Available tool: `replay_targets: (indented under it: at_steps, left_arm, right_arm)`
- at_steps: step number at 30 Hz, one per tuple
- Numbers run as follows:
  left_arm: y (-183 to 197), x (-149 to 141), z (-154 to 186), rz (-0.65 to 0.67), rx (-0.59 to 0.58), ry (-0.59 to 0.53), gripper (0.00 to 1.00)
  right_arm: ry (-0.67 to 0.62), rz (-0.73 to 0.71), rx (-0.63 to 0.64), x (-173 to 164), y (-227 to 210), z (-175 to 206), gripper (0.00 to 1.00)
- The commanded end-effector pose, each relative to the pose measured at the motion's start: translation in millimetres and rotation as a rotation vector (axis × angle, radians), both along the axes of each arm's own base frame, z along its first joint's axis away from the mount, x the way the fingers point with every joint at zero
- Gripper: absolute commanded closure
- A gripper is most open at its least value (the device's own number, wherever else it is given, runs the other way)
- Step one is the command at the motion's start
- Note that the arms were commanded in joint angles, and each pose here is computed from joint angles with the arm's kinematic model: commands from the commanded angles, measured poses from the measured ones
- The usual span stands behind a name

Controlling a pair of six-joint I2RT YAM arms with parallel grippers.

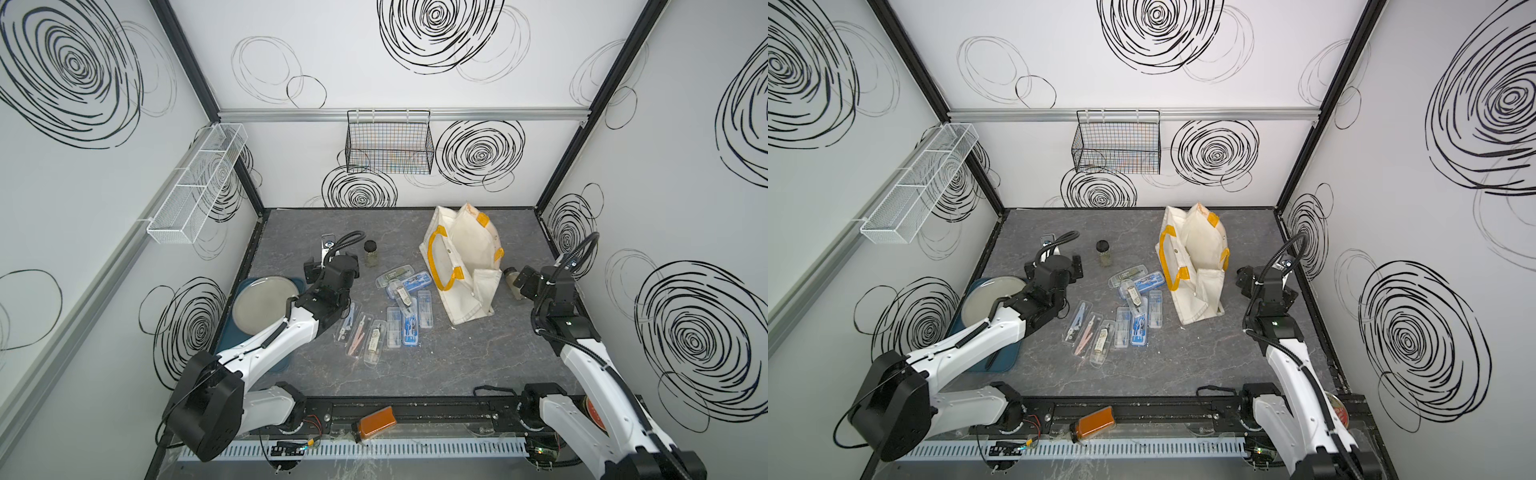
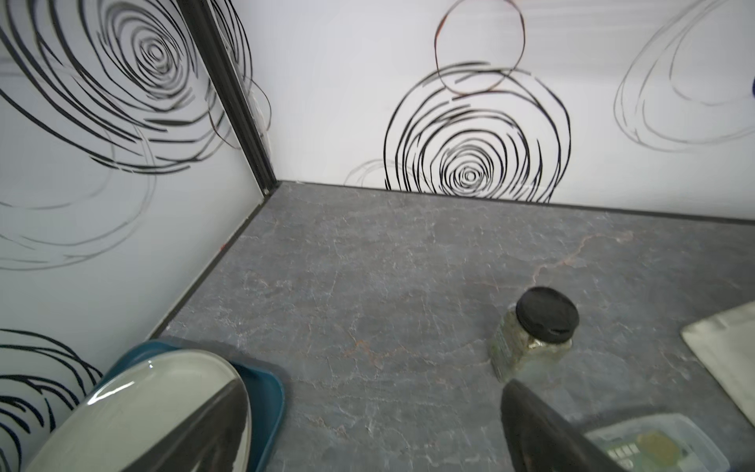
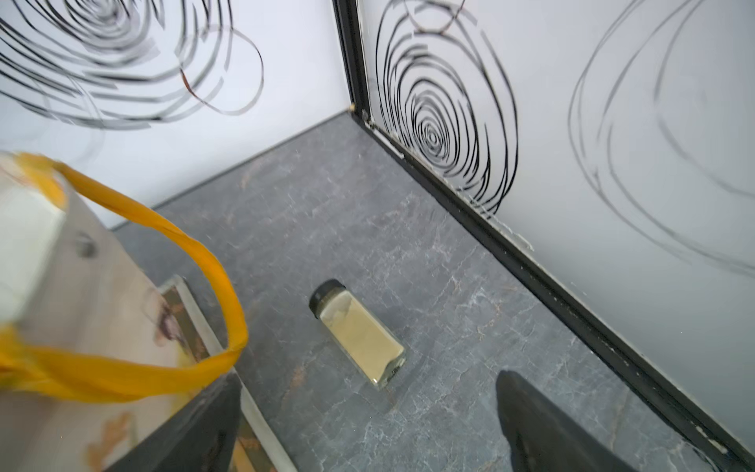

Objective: Put the compass set into the canvas bag
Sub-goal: Pick up the compass set at the center of the board.

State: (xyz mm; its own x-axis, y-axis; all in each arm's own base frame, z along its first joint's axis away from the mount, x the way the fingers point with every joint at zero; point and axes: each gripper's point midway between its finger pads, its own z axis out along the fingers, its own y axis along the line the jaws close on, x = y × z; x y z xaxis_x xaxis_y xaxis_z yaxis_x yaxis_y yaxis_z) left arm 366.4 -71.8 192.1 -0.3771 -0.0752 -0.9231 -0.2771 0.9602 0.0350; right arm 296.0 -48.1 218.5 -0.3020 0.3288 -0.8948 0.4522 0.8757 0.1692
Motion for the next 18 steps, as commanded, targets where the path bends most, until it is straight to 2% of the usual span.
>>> replay_targets:
  at_steps: [1,5,10,13,18]
  left_arm:
    - [-11.1,-17.5,-43.9,-0.018,-0.144,0.168,0.01]
    - [-14.7,-23.0,-62.6,-0.033,-0.21,0.223,0.01]
    - [-12.0,-29.3,-81.5,-0.036,-0.222,0.273,0.01]
    - [-17.8,-32.2,-94.2,-0.066,-0.236,0.309,0.01]
    - [-28.6,-37.3,-111.9,-0.105,-0.259,0.356,0.01]
  right_arm:
    - [-0.014,0.09,0.025,-10.1,15.7,26.2,0.0]
    - [-0.07,0.296,0.03,-0.4,56.0,64.3,0.0]
    - [-0.102,0.505,-0.017,15.5,113.6,98.2,0.0]
    - [-0.109,0.656,-0.057,24.3,161.7,108.6,0.0]
    - [-0.09,0.894,-0.141,31.8,251.3,105.0,0.0]
